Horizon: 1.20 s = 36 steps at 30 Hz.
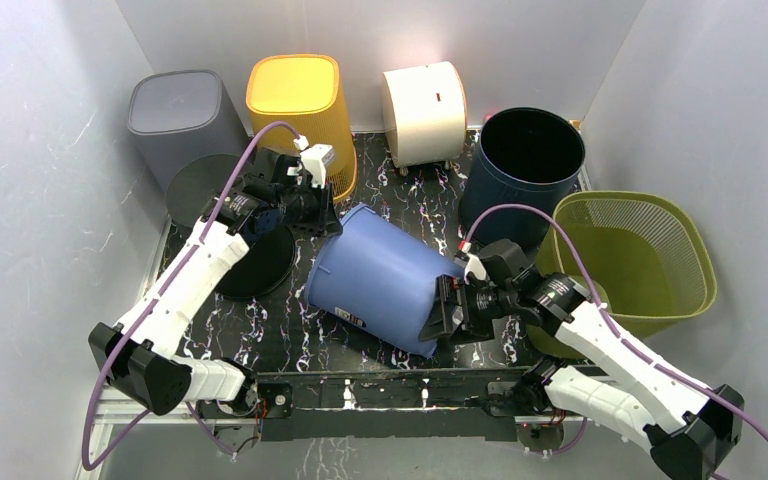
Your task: Turn the large container upside down
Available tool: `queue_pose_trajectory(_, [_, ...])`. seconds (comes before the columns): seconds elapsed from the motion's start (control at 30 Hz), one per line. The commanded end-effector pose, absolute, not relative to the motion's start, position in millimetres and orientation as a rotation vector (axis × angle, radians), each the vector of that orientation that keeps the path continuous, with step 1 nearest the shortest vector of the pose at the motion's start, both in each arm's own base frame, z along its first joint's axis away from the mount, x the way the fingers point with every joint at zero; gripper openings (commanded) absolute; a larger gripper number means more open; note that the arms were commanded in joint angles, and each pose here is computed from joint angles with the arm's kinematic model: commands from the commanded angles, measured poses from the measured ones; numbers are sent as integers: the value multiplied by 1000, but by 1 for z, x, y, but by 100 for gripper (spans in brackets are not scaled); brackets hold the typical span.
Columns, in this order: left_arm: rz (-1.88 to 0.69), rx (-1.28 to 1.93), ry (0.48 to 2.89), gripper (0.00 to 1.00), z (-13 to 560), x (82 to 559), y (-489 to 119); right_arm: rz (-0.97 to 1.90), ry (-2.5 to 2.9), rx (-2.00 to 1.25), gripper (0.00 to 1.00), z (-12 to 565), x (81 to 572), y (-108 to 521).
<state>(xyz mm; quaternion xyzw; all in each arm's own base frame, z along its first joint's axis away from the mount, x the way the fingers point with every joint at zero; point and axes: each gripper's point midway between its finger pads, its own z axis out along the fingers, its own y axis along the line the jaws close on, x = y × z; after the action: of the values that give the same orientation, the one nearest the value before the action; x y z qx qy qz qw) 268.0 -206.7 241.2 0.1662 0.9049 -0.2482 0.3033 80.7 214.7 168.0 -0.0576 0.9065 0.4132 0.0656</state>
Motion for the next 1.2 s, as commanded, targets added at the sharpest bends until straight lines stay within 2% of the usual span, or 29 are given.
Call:
queue_pose_trajectory(0.0, [-607, 483, 2486, 0, 219, 253, -196, 1199, 2648, -201, 98, 176, 103, 222])
queue_pose_trajectory(0.17, [-618, 513, 2508, 0, 210, 247, -196, 1274, 2584, -251, 98, 185, 109, 234])
queue_pose_trajectory(0.37, [-630, 518, 2533, 0, 196, 246, -198, 1491, 2462, -394, 97, 218, 98, 249])
queue_pose_trajectory(0.77, [-760, 482, 2500, 0, 196, 254, -219, 1636, 2205, -474, 97, 313, 102, 262])
queue_pose_trajectory(1.17, [-911, 397, 2418, 0, 194, 279, -250, 1626, 2075, -473, 97, 368, 130, 279])
